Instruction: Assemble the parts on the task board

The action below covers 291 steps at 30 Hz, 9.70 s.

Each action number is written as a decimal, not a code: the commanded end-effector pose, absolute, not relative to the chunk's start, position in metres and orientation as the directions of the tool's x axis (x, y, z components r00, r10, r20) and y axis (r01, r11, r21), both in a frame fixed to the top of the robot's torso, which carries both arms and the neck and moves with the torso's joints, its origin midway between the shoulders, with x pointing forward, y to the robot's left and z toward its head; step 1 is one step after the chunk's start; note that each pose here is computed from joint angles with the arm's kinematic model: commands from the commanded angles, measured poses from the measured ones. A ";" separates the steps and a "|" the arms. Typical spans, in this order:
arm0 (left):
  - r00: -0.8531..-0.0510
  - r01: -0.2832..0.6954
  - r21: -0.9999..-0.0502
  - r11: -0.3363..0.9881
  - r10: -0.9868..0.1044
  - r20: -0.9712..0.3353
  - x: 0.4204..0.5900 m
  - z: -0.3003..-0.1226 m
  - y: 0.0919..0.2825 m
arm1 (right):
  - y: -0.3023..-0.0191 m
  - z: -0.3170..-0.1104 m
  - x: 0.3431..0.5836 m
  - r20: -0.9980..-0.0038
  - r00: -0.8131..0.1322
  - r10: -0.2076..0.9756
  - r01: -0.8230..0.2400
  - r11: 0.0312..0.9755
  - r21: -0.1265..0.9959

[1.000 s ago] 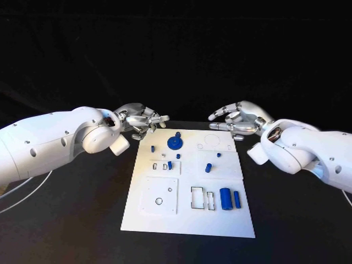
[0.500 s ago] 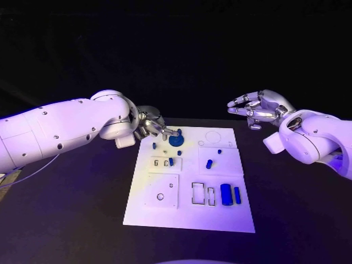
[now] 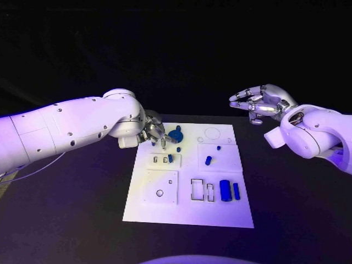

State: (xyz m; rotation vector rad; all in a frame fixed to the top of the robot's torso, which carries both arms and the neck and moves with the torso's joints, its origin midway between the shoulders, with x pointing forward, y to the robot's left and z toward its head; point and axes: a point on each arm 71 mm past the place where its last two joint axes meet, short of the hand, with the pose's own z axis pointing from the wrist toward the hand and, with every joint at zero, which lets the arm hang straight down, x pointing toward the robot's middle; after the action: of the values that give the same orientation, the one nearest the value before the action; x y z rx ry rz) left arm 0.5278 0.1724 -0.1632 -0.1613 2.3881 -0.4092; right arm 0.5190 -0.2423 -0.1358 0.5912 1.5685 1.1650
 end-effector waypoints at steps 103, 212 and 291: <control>-0.800 -0.098 -0.468 0.878 -0.349 -0.488 0.516 -0.194 0.167 | -0.245 -0.140 0.518 -0.470 -0.340 0.815 -0.192 0.429 0.883; -0.785 0.039 -0.195 0.980 -0.091 -0.613 0.512 -0.215 0.162 | -0.250 -0.148 0.515 -0.501 -0.352 0.790 -0.199 0.460 0.865; -0.687 -0.073 -0.203 0.976 -0.197 -0.699 0.576 -0.174 0.218 | -0.255 -0.152 0.517 -0.500 -0.340 0.796 -0.193 0.461 0.866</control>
State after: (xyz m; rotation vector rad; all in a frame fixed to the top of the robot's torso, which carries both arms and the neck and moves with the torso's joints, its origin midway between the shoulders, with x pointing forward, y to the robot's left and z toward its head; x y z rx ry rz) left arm 0.5780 0.2226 -0.1711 -0.2253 2.2932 -0.1702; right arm 0.5180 -0.2568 -0.1519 0.5514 1.6015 1.1047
